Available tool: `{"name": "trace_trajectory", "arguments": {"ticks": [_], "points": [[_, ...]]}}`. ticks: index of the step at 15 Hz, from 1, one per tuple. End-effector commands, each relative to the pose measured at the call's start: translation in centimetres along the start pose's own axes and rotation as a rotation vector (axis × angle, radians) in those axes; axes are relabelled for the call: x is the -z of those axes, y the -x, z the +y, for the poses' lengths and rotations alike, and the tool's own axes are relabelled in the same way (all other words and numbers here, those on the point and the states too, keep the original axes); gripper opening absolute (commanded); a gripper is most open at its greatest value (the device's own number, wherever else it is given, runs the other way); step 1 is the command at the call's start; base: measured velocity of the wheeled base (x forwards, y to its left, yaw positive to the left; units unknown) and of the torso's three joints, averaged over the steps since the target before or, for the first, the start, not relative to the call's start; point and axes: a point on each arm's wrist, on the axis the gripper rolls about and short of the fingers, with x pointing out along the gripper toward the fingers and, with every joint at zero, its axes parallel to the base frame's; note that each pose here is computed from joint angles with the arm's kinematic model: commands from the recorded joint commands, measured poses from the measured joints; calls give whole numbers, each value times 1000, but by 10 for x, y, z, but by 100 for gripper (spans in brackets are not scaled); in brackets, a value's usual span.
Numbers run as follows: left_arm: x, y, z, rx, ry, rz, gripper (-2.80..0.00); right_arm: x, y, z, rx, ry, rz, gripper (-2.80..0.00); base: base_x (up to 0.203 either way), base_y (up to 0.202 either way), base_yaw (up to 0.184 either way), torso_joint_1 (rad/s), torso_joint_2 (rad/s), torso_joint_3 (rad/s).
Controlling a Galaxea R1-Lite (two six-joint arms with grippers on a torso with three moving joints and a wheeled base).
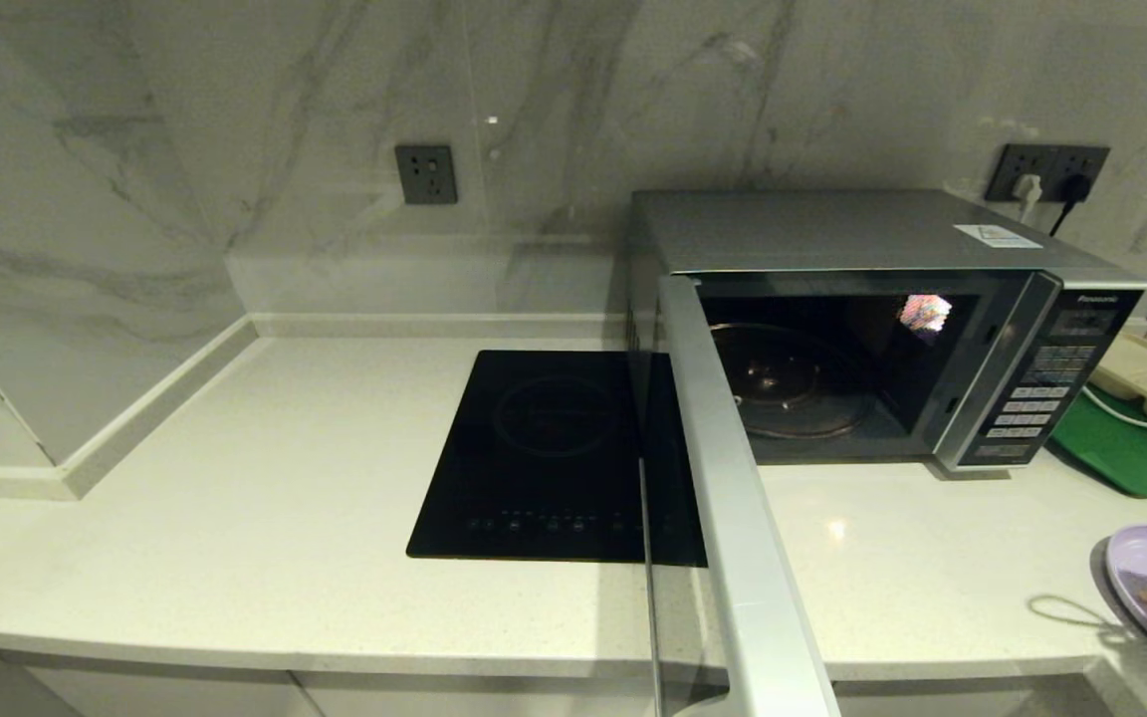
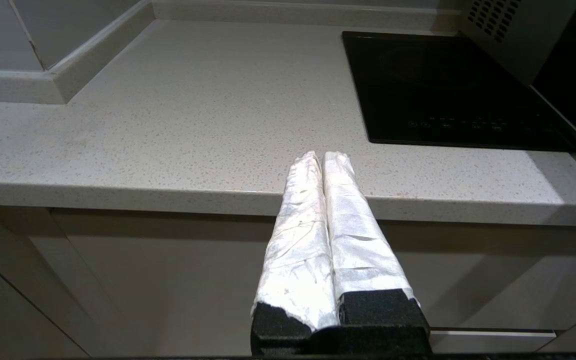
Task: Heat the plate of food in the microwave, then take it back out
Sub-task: Put the plate in the microwave oven
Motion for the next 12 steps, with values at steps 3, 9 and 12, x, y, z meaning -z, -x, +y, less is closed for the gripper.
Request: {"name": "trace_trajectory", "arguments": {"ticks": [3, 9, 12], "points": [[0, 0, 0, 0, 1, 0, -280, -17, -43, -10, 107, -75, 56, 0, 0, 0, 0, 0, 0, 0], [0, 0, 0, 0, 1, 0, -280, -13, -63, -18, 132, -91, 82, 0, 0, 0, 0, 0, 0, 0], [0, 0, 0, 0, 1, 0, -280, -11, -78, -18, 151, -90, 98, 0, 0, 0, 0, 0, 0, 0]]}}
